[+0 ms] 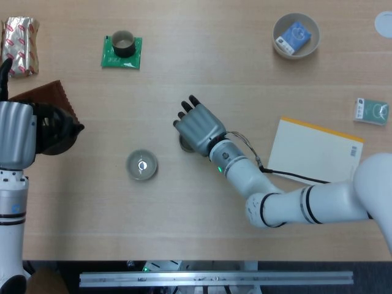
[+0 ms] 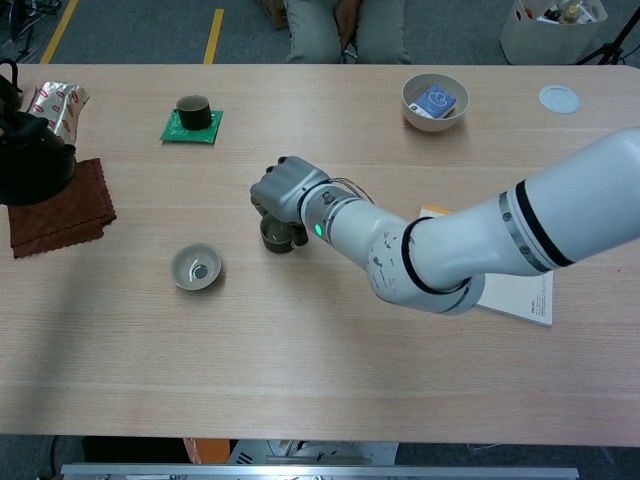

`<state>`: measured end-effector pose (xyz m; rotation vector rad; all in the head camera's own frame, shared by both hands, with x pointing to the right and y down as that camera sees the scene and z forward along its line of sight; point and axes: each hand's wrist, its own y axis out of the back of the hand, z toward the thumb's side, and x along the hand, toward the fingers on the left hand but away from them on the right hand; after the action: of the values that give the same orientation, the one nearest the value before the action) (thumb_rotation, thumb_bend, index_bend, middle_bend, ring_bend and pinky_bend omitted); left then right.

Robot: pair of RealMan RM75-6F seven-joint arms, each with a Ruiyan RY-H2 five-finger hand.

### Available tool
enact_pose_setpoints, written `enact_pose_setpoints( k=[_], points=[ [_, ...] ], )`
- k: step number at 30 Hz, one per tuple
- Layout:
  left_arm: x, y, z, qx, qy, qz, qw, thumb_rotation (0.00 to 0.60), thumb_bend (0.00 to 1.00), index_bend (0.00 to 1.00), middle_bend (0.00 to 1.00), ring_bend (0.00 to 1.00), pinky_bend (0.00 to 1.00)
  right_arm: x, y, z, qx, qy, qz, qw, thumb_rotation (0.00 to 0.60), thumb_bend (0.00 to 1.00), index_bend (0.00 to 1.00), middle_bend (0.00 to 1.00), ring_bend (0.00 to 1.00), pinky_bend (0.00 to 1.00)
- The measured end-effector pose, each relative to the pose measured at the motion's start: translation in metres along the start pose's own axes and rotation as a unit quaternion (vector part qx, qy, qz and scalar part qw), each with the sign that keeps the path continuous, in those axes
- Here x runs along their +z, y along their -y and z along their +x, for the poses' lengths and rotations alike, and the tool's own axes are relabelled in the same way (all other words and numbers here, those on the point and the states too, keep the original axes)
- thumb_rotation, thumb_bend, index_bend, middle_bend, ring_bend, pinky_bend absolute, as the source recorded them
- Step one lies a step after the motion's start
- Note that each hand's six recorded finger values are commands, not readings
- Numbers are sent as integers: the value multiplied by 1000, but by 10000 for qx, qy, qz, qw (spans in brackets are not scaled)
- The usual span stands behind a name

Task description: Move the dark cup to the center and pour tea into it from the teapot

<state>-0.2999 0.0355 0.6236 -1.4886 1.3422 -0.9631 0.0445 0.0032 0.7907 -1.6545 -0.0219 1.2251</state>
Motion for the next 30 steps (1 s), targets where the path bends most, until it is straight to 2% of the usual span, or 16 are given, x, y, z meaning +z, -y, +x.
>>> enact_pose_setpoints(
  k=[10, 21, 30],
  points=[
    [-1, 2, -2, -11, -4, 23, 10000, 600, 223, 966, 1000, 839, 56, 1, 1, 0, 49, -40, 17, 10000, 600, 264, 315, 248, 58, 78],
    [0, 2, -2, -1, 0, 9, 10000, 600, 224, 964, 1000, 838, 56, 0, 4, 1, 150, -39, 18, 9999, 600, 258, 236, 214, 16, 27],
    [2, 2, -2, -45, 37, 21, 10000, 600, 223, 964, 1000, 838, 56, -5, 4, 7, 266, -43, 69, 9996, 600, 221, 6, 131, 0, 0]
  ],
)
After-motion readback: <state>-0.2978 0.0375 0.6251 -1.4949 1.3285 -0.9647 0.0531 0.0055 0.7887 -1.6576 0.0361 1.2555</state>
